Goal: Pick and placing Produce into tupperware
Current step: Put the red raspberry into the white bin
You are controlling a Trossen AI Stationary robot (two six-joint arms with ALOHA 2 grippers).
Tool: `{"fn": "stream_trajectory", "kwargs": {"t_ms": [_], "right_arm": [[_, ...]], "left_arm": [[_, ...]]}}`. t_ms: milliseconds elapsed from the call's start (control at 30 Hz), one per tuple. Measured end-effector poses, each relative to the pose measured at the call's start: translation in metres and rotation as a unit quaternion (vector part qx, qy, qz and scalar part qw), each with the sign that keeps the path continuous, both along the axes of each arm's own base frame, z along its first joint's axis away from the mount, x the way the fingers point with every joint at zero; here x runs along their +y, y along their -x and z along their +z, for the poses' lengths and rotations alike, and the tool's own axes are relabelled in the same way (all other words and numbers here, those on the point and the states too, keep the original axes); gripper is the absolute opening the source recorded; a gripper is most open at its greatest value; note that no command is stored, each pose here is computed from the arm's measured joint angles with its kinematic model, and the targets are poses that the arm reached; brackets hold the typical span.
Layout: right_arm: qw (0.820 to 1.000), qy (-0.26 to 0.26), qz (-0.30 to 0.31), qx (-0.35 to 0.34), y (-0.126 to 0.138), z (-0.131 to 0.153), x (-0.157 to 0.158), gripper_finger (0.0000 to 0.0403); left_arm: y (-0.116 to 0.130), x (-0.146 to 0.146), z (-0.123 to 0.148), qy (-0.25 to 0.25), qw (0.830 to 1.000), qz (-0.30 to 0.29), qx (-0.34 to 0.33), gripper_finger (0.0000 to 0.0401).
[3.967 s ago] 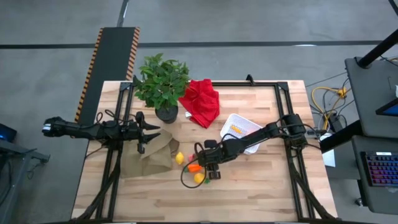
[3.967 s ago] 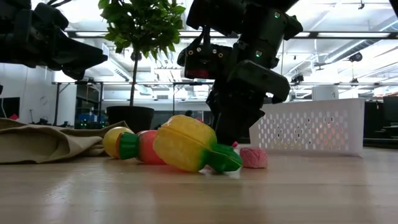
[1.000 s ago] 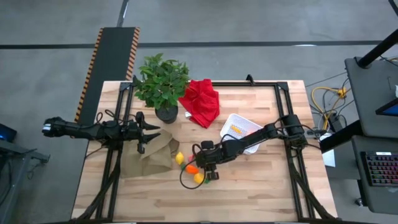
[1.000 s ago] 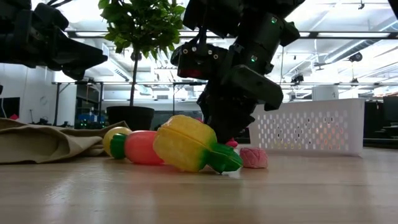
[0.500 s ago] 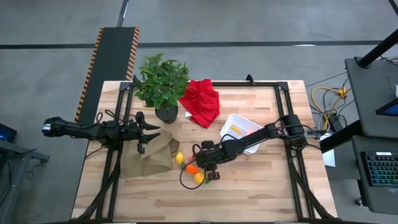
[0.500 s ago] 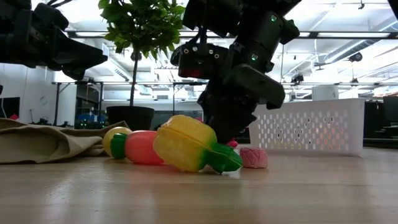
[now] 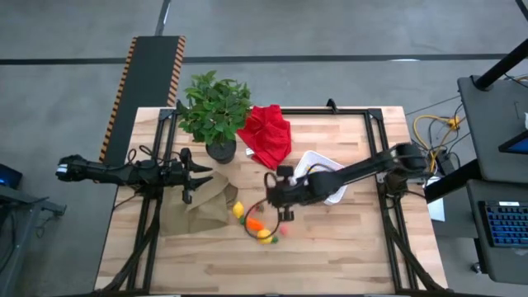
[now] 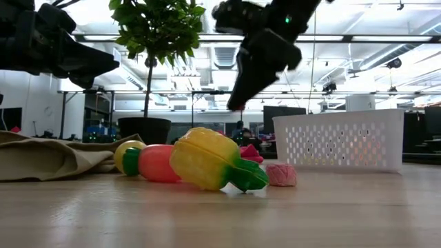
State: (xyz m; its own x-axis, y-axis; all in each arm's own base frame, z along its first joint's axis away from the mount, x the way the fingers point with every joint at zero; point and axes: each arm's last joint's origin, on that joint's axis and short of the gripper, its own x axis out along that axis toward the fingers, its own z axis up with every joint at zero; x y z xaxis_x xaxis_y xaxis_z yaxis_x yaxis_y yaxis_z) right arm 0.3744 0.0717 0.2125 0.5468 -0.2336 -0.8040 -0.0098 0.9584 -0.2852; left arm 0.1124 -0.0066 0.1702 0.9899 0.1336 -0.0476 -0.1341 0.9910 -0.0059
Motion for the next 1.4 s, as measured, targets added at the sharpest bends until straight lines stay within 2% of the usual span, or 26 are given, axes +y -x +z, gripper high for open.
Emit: {"fn": "stream_trajectory", "kwargs": {"t_ms": [100,267,433,667,833,1200,1400], "right_arm": [[0.999,0.014,-0.024,-0.019,0.015,0.022,-0.013,0.0089],[0.996,0.001,-0.066,-0.054,0.046,0.047,-0.038,0.0082],[0.991,-0.020,-0.119,-0.061,0.084,0.044,-0.057,0.0081],[0.980,-0.055,-0.184,-0.056,0.127,0.016,-0.065,0.0084],[0.974,-0.066,-0.213,-0.042,0.139,-0.005,-0.067,0.0079],[0.966,-0.059,-0.251,0.017,0.154,-0.028,-0.073,0.0081],[0.962,-0.061,-0.266,0.015,0.155,-0.029,-0.078,0.0103]], "left_arm": [[0.000,0.000,0.000,0.000,1.000,0.000,0.000,0.0121],[0.000,0.000,0.000,0.000,1.000,0.000,-0.001,0.0121],[0.000,0.000,0.000,0.000,1.000,0.000,0.001,0.0121],[0.000,0.000,0.000,0.000,1.000,0.000,0.000,0.0121],[0.000,0.000,0.000,-0.004,1.000,0.000,0.000,0.0121],[0.000,0.000,0.000,-0.004,1.000,0.000,0.000,0.0121],[0.000,0.000,0.000,-0.004,1.000,0.000,0.001,0.0121]]}}
